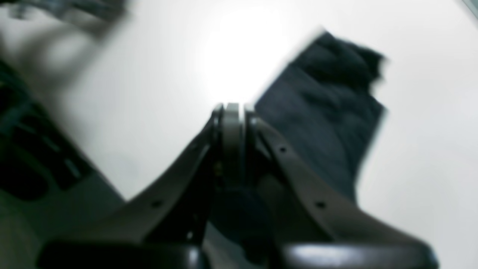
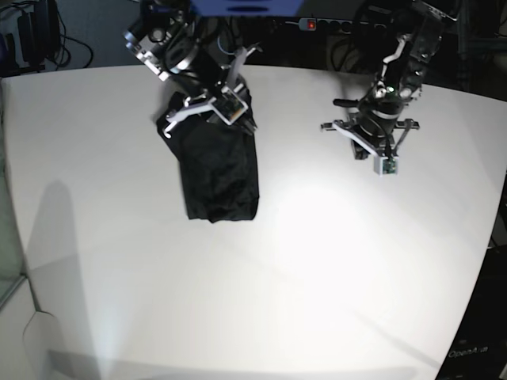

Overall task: Fold the T-shirt properly
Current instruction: 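Press and smooth the bundle with the right gripper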

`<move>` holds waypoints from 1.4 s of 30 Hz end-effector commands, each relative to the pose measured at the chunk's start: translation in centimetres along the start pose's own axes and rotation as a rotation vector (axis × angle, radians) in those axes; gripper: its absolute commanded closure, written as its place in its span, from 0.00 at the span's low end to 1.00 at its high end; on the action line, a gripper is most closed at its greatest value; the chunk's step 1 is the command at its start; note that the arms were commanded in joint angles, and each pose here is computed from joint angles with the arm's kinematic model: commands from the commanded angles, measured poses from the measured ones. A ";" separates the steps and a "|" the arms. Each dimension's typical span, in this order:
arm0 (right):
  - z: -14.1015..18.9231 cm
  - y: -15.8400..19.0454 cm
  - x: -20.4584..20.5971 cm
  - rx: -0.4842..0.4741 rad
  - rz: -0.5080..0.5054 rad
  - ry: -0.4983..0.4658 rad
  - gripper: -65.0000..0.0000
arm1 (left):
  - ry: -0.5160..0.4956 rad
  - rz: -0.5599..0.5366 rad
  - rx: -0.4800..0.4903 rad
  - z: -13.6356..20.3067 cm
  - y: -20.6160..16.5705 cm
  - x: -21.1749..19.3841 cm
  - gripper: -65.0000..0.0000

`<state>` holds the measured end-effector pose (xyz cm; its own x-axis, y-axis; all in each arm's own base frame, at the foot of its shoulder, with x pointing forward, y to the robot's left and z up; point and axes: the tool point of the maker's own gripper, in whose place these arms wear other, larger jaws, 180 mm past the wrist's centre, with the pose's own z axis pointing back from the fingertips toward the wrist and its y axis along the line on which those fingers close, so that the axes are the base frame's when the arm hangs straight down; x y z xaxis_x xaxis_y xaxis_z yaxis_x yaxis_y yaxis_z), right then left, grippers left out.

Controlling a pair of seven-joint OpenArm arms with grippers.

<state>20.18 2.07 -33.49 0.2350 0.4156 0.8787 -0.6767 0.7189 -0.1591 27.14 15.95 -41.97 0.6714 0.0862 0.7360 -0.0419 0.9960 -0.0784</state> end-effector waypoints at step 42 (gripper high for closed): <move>-4.4 -1.7 -4.3 0.019 -0.074 0.062 1.00 | -0.016 -0.012 0.002 0.3 0.2 0.1 1.00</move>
<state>22.89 1.26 -39.73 0.3449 0.4088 0.8450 -0.6750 0.7335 -0.0794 26.25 15.90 -42.64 0.6892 0.0859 0.7195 -0.0424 0.9960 -0.0783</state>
